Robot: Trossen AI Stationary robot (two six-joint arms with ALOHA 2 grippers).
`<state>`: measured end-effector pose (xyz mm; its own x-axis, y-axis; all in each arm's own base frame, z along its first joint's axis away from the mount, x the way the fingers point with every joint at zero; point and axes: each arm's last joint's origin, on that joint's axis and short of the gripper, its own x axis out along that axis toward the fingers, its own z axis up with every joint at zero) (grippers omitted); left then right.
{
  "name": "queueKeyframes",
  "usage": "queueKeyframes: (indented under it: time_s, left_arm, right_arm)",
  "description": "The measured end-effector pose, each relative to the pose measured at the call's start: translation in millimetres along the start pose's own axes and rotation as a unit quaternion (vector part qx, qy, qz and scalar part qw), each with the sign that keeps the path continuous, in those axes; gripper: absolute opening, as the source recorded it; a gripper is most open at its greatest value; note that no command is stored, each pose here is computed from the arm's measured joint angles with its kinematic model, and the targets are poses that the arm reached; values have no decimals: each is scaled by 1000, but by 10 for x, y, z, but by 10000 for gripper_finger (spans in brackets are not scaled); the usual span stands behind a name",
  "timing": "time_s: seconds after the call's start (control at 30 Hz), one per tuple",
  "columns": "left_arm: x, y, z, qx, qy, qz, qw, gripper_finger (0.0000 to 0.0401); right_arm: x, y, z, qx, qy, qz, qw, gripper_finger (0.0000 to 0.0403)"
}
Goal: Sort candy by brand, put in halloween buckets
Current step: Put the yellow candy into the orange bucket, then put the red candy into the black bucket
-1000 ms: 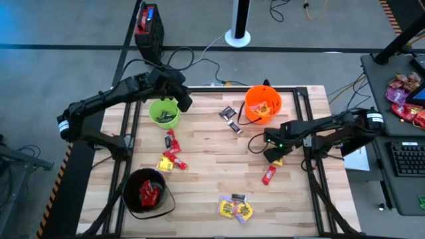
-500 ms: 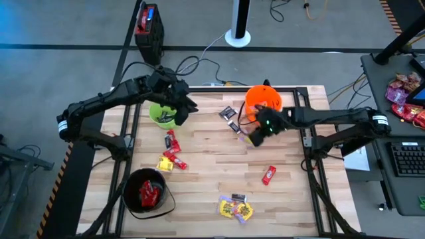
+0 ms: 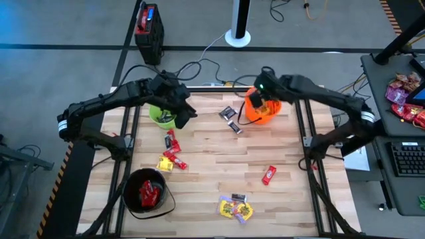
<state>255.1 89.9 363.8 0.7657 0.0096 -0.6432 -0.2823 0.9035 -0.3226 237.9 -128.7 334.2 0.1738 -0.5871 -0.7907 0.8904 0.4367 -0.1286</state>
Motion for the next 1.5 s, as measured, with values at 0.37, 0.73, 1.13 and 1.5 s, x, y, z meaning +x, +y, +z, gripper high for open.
queueKeyframes:
  time_s: [0.37, 0.73, 1.13, 1.5]
  left_arm:
    - [-4, 47, -112, -42, 47, 68, 996, 98]
    - [6, 12, -117, -19, 46, 74, 996, 98]
    - [2, 49, -75, 81, 27, 143, 986, 98]
    - [3, 73, 48, 192, -16, 213, 958, 98]
  right_arm:
    - [636, -40, 95, -33, 158, -43, 986, 84]
    - [95, -43, 147, -28, 188, 221, 957, 161]
    - [-614, 187, -899, 111, 380, 214, 893, 185]
    - [-196, 815, -1988, 180, 416, 80, 888, 196]
